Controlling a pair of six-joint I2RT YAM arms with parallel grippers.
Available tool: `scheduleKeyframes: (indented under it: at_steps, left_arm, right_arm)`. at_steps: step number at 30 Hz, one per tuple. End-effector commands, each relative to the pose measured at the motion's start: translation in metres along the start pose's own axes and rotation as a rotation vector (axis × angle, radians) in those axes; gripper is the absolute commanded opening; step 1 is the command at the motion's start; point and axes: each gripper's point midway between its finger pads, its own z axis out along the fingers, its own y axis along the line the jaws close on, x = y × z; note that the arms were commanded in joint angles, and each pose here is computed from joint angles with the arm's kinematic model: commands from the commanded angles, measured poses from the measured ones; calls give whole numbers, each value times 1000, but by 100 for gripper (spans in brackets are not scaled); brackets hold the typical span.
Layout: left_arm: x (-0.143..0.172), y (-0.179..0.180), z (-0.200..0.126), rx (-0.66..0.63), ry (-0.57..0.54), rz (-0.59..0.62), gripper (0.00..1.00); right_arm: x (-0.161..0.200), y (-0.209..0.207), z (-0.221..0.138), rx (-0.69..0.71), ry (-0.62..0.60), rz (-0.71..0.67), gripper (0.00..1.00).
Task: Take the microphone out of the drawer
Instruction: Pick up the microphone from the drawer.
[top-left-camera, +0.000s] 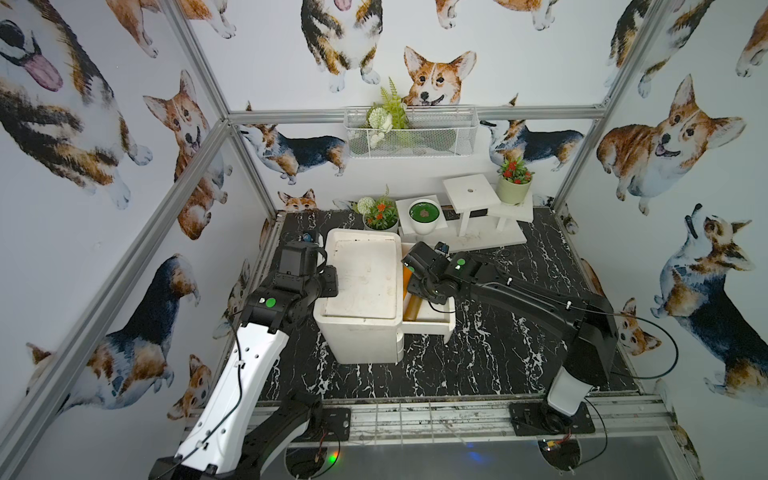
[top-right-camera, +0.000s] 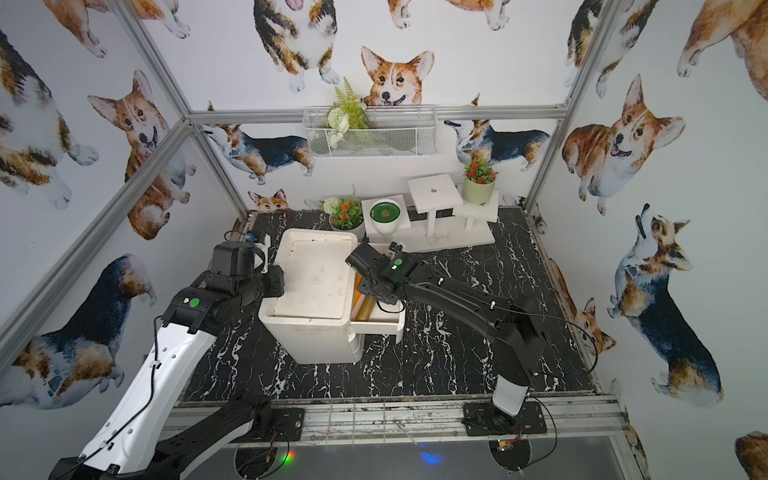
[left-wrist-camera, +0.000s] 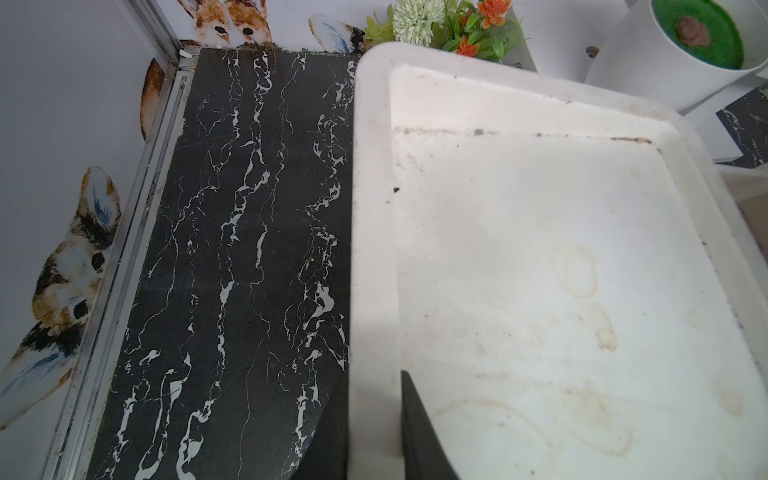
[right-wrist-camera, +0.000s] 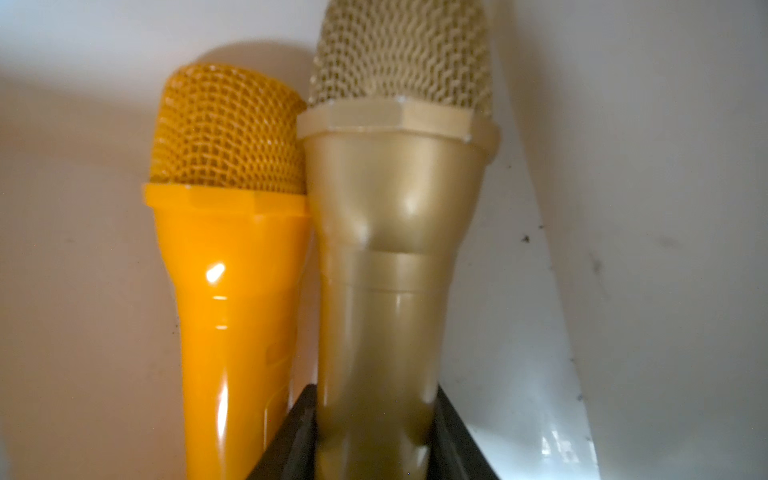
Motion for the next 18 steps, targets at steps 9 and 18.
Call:
scheduleKeyframes:
  at_steps: [9,18]
  left_arm:
    - [-17,-9,-4,49,-76,-4,0]
    - [-15,-9,-3,48,-67,6,0]
  right_arm:
    - [-13,15,-18,-83,-63,-75,25]
    - [-25,20,-36,-116,-116,-128,21]
